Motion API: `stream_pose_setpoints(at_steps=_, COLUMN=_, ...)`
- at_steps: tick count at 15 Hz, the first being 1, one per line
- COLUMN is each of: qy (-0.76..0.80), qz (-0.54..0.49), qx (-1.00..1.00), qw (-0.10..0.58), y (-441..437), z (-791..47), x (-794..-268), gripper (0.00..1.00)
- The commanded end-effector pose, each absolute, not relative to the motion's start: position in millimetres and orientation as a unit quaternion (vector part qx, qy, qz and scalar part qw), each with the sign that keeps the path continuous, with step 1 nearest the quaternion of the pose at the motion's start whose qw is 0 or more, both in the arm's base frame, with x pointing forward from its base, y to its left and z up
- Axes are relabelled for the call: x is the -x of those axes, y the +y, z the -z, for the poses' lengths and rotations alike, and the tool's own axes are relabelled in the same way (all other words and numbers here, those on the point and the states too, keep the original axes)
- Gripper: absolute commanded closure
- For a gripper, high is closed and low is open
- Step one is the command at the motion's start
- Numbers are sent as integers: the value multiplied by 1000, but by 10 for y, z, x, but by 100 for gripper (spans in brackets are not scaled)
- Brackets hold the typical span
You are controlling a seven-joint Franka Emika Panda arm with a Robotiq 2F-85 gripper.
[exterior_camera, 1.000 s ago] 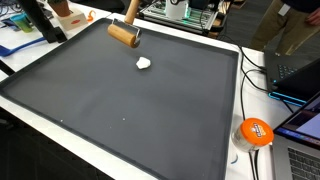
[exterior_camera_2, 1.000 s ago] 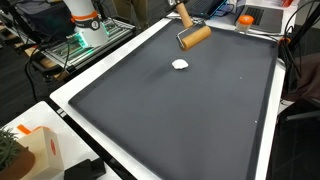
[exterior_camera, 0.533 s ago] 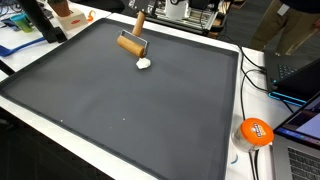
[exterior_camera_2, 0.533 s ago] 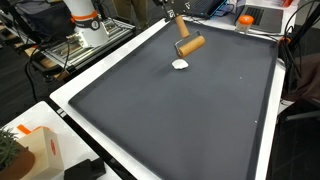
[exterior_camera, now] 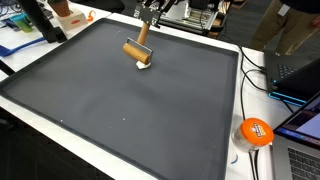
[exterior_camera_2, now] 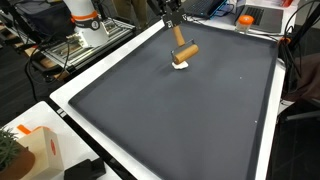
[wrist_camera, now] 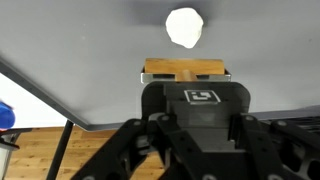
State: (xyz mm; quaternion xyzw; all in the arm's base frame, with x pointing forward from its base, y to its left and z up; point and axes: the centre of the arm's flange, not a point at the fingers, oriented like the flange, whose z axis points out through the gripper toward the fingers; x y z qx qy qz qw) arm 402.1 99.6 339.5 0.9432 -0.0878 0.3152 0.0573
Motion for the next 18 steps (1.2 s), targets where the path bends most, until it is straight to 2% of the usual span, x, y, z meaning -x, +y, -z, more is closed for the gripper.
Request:
stream_pose_setpoints(at_steps=1, qy=-90, qz=-320, qx=-941, qw=57, y=977, z=-3149, x=-3974, gripper=78)
stream_pose_setpoints(at_steps=8, qy=-100, qz=-310, qx=-944, qw=55, y=976, z=-3240, x=-4003, gripper=78)
stream_pose_setpoints(at_steps=9, qy=-101, qz=-310, qx=-944, qw=54, y=973, z=-3239, x=-4004, gripper=53)
stream_pose_setpoints(at_steps=10, qy=-101, qz=-310, qx=-944, qw=53, y=973, z=-3234, x=-4004, gripper=53)
stream_pose_setpoints(at_steps=11, qy=-101, qz=-309, qx=-944, qw=53, y=973, z=-3230, x=-4004, gripper=78)
stream_pose_setpoints(at_steps=18, qy=-99, qz=-323, qx=-940, qw=49, y=943, z=-3136, x=-4053, gripper=78)
